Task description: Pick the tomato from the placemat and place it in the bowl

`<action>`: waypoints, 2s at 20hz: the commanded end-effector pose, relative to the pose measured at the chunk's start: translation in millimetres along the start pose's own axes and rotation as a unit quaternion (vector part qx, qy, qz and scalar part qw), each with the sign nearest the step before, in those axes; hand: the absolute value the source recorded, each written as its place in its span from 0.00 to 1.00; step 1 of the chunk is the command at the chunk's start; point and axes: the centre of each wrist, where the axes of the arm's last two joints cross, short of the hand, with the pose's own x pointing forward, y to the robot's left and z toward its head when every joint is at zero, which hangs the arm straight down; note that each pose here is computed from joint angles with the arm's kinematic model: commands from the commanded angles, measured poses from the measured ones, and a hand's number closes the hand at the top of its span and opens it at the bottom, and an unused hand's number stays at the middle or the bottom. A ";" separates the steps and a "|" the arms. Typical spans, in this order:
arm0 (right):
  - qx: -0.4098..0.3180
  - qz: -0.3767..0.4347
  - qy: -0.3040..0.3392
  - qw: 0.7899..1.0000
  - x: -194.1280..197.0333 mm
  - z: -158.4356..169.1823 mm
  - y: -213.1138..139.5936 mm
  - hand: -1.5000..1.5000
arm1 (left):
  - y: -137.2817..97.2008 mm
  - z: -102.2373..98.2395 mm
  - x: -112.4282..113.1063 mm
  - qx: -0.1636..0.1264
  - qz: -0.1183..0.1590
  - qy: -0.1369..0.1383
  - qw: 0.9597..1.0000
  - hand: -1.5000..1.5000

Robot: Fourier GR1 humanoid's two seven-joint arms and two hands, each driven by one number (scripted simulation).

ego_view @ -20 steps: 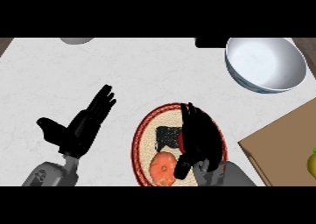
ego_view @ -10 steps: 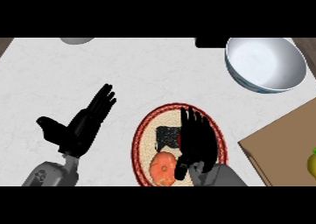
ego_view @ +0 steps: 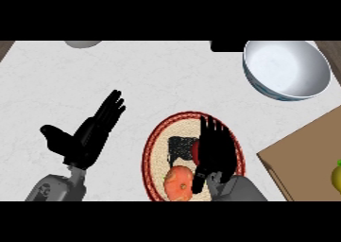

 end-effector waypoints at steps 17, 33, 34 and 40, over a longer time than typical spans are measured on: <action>-0.021 0.014 -0.020 0.999 -3.6 -5.5 15.1 1.00 | -0.5 4.3 -11.1 -0.003 0.000 -0.005 1.000 0.50; -0.074 0.024 0.108 0.991 41.2 -78.8 -54.7 1.00 | 3.8 -6.2 6.2 -0.009 0.003 -0.002 1.000 0.50; -0.090 0.021 0.122 0.988 38.4 -89.0 -37.2 1.00 | -17.0 -0.3 3.2 -0.018 -0.010 -0.003 1.000 0.50; -0.179 -0.015 0.104 0.978 80.7 -51.3 -105.8 1.00 | 4.0 6.1 -10.5 -0.007 0.001 0.005 1.000 0.50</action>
